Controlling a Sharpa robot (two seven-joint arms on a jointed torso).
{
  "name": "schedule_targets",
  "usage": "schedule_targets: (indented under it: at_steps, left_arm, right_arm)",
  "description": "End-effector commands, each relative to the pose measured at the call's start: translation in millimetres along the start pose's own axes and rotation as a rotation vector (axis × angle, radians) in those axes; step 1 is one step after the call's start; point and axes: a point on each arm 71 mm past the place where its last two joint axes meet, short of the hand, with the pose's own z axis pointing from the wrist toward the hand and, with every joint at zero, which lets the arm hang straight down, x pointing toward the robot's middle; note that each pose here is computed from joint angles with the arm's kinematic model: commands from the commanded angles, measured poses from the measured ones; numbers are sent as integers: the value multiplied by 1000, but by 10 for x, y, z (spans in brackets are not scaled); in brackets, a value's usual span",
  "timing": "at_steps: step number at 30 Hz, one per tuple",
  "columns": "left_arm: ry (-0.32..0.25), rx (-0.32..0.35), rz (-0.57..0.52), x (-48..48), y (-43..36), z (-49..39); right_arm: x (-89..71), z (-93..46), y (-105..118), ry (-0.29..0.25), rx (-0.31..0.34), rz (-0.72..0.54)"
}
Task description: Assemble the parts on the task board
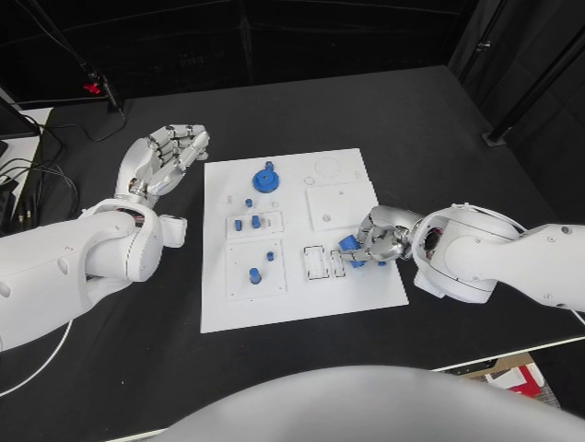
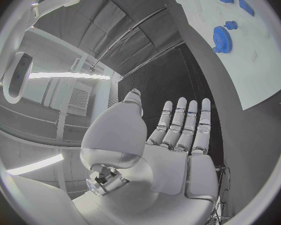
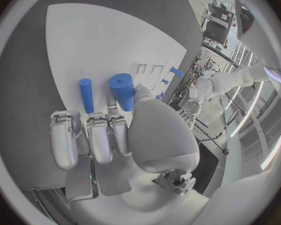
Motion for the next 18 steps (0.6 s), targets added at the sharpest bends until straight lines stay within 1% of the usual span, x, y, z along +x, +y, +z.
schedule_targets:
  at_steps: [1,5,9,15,18]
  left_arm:
    - [8,86,-8,5,-67,2]
    - [6,85,-7,0,-64,-2]
    - [6,84,-7,-1,-61,-4]
    - [5,82,-6,-3,-54,-5]
    - [5,82,-6,3,-52,-1]
  right_arm:
    - [16,-19,1,-18,-43,161]
    - [-20,-52,4,-54,-72,238]
    - [-49,-102,-8,-75,-87,303]
    - [-78,-209,-59,-73,-81,384]
    - [-90,-230,-76,-71,-79,406]
